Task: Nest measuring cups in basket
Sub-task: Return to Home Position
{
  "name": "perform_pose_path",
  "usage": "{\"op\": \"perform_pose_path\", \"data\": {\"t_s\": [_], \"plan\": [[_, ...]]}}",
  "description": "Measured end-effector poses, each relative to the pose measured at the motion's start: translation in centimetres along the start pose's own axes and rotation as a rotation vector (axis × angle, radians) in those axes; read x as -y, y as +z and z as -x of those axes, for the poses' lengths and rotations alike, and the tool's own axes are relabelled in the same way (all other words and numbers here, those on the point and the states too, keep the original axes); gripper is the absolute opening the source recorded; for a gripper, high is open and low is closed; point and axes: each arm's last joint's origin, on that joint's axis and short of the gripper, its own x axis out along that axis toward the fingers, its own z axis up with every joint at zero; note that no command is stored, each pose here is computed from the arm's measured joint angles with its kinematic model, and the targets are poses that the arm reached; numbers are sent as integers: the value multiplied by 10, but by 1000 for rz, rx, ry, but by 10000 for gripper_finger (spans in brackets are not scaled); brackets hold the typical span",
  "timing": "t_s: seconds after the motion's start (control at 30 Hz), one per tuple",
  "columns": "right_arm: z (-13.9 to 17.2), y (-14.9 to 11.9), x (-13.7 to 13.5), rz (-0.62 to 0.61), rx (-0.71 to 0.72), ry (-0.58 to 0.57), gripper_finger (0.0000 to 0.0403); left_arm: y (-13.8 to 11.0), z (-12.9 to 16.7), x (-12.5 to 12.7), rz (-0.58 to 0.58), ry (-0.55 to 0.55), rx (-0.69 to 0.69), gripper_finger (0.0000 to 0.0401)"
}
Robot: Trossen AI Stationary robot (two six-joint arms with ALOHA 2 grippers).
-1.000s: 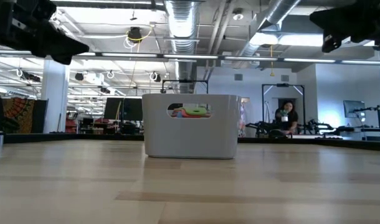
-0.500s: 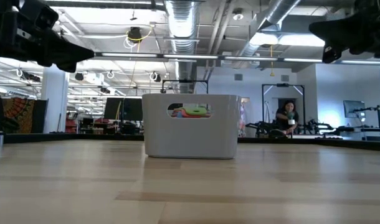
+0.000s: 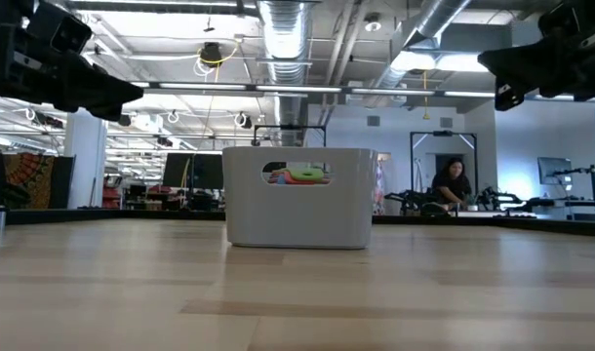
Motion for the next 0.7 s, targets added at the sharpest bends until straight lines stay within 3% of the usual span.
{"op": "perform_pose_path", "data": {"t_s": [0.23,0.37,0.47,0.7], "plan": [[0,-2,2,2,-19,-19,9,5,0,-1,4,28,47,0],[3,2,2,9,20,-12,5,15,3,1,22,-53,34,0],[6,4,1,18,53,9,6,21,5,0,-15,-51,34,0],[6,0,1,21,13,11,4,10,2,1,-31,-13,16,0]]}}
